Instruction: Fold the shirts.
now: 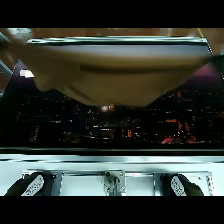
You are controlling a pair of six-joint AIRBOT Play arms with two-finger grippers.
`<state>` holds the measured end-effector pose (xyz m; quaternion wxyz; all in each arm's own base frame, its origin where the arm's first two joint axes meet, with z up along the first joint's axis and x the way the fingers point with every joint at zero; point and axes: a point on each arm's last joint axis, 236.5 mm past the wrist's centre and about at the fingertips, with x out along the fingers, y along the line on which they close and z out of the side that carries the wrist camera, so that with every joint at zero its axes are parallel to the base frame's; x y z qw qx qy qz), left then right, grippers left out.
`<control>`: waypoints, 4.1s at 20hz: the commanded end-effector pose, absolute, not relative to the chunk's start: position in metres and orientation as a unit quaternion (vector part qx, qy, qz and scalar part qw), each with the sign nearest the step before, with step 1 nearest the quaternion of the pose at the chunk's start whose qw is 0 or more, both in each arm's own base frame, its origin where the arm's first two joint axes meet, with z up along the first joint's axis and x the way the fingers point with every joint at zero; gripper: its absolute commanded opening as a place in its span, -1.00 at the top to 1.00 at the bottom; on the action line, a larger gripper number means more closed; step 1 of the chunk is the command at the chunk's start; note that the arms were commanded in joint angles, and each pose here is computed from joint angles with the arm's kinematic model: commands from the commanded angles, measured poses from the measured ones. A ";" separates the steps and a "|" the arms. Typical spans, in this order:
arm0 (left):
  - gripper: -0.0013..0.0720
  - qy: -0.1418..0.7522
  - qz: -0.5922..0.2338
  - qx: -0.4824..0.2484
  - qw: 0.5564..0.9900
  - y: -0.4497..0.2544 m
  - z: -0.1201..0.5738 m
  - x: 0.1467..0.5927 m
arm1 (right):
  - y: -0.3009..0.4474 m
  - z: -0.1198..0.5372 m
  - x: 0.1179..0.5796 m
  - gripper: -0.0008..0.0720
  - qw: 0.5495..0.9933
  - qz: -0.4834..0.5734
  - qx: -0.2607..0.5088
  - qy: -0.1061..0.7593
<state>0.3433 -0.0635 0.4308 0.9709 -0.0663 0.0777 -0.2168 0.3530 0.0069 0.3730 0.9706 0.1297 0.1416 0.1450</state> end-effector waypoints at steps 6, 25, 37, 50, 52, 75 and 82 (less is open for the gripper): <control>0.88 -0.135 -0.107 0.024 0.985 -0.072 0.581 0.153 | 0.027 0.529 0.162 0.80 0.998 -0.019 0.028 -0.055; 0.88 0.368 -0.045 -0.097 0.924 0.004 0.249 0.310 | -0.066 0.188 0.300 0.80 0.819 -0.033 0.154 0.552; 0.87 0.347 -0.022 -0.203 0.915 0.042 0.056 0.525 | 0.033 0.038 0.583 0.80 0.926 0.013 0.123 0.357; 0.88 0.547 -0.112 -0.111 0.822 0.011 -0.046 0.469 | 0.045 -0.064 0.528 0.80 0.830 0.016 0.158 0.535; 0.88 0.614 -0.117 -0.111 0.773 0.013 -0.056 0.432 | 0.047 -0.078 0.491 0.80 0.782 0.022 0.152 0.604; -0.85 0.681 -0.001 -0.263 0.684 0.067 -0.010 0.247 | -0.059 0.010 0.342 -0.91 0.720 0.021 0.249 0.648; -0.80 0.726 -0.029 -0.314 0.611 -0.002 -0.097 0.156 | -0.063 -0.033 0.308 -0.91 0.695 0.004 0.299 0.654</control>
